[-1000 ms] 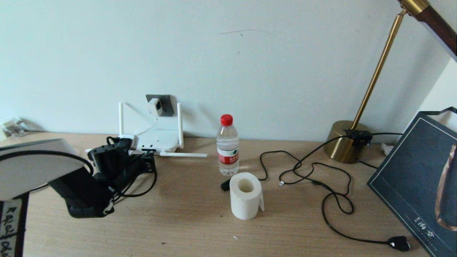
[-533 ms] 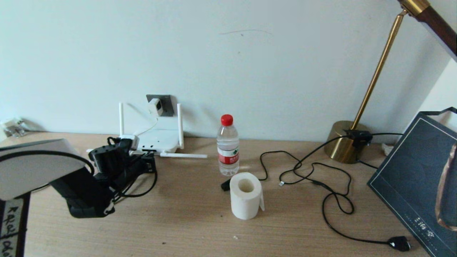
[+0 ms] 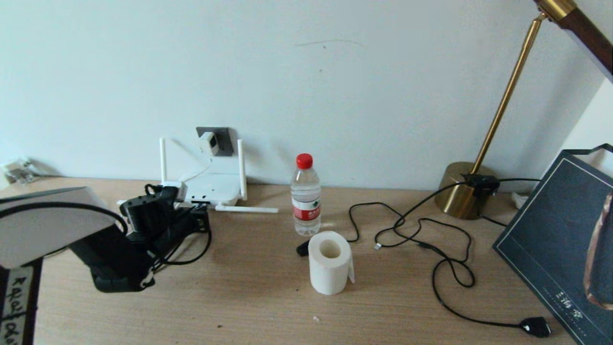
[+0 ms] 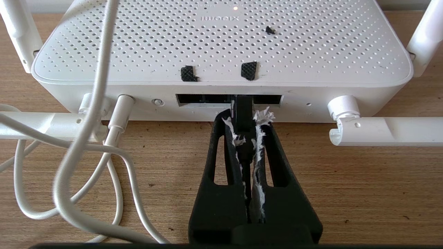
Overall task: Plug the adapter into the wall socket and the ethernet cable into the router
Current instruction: Plug cable into router interface
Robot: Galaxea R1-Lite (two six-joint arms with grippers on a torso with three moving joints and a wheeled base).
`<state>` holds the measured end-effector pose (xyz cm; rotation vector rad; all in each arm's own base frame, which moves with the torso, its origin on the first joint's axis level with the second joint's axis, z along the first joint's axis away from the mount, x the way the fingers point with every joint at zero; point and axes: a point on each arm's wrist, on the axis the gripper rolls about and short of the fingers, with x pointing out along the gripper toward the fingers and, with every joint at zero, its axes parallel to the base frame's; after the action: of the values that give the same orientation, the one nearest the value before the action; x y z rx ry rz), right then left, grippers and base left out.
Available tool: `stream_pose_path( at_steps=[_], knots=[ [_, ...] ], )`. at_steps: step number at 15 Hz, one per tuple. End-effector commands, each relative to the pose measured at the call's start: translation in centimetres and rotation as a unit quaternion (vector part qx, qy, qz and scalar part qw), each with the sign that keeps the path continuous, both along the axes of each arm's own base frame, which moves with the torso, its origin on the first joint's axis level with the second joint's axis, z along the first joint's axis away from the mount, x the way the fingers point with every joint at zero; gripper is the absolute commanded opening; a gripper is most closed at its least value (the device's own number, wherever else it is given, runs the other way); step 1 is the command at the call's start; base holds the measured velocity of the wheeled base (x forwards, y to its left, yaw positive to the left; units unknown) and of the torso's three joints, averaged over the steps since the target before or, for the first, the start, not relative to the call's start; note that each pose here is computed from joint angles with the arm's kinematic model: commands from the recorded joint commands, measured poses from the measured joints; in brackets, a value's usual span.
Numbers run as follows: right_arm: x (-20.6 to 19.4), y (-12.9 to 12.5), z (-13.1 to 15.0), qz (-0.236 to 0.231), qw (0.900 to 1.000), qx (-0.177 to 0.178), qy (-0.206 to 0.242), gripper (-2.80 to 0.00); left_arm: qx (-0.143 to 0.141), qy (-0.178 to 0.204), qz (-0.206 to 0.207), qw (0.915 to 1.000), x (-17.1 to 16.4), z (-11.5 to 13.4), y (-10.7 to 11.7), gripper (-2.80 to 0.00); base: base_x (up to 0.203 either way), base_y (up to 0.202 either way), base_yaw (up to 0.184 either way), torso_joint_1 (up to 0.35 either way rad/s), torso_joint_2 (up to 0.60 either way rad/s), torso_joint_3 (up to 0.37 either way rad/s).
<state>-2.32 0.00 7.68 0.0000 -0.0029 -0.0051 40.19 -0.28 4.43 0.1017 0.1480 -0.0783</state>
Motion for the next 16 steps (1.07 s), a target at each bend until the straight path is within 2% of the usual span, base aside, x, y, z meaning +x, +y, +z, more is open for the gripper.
stream_pose_path(
  at_steps=[1, 2, 3, 16],
  knots=[
    [0.0, 0.0, 0.01, 0.0, 1.0, 0.0, 0.0, -2.8, 0.0, -0.001, 0.0, 1.0, 0.03, -0.15, 0.0, -2.8, 0.0, 0.0, 0.0, 0.0, 0.0, 0.0],
    [0.0, 0.0, 0.01, 0.0, 1.0, 0.0, 0.0, -2.8, 0.0, -0.001, -0.002, 1.0, 0.05, -0.16, -0.06, -2.8, 0.0, 0.0, 0.0, 0.0, 0.0, 0.0],
    [0.01, 0.0, -0.03, 0.0, 1.0, 0.0, 0.001, -2.8, 0.0, -0.002, -0.002, 1.0, 0.07, -0.13, -0.06, 0.0, 0.0, 0.0, 0.0, 0.0, 0.0, 0.0],
    [0.0, 0.0, 0.01, 0.0, 1.0, 0.0, 0.0, -2.8, 0.0, 0.005, -0.001, 1.0, -0.17, -0.55, -0.06, 0.0, 0.0, 0.0, 0.0, 0.0, 0.0, 0.0]
  ],
)
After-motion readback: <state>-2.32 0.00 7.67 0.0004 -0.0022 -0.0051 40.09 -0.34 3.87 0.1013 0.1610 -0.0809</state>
